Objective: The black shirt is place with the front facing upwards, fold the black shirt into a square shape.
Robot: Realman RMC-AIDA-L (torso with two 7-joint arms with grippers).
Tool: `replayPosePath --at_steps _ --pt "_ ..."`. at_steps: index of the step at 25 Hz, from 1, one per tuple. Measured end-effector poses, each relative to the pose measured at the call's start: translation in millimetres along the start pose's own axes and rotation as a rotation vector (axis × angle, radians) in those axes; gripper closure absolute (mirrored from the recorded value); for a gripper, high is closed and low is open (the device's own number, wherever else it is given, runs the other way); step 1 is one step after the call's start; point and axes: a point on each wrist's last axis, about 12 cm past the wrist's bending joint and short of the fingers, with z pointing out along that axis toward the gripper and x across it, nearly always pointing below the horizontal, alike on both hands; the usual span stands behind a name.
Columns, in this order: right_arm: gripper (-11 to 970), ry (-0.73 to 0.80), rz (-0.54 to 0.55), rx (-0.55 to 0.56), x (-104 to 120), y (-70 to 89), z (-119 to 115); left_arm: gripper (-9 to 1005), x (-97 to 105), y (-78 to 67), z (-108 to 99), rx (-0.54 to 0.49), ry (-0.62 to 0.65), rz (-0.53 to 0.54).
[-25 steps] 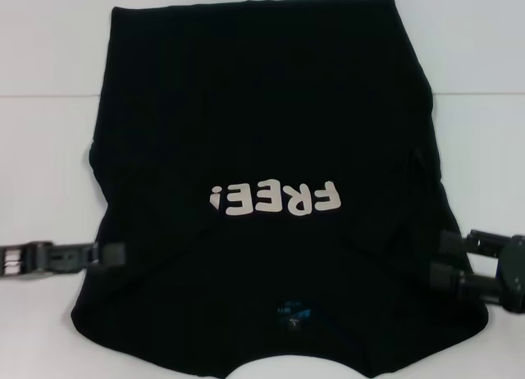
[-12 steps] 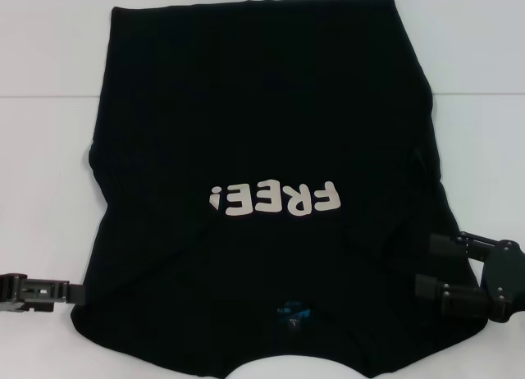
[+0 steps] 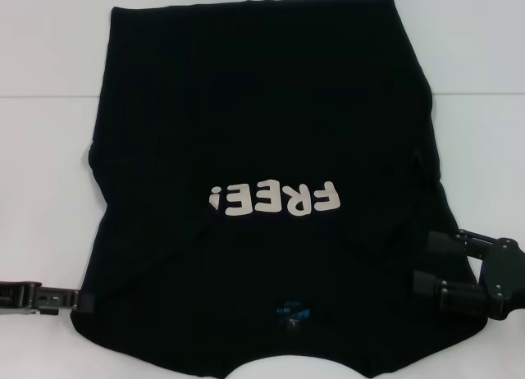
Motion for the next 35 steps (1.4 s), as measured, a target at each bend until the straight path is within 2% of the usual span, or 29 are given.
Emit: replayPosePath --at_steps 23,35 --pt "98 -0.005 -0.005 -0.003 -3 -1.5 4 123 -2 1.0 11 -0.022 0.009 0.021" --pt "99 -0.005 0.001 -0.004 -4 -1.6 4 125 -5 -4.8 17 -0.018 0.041 0.053"
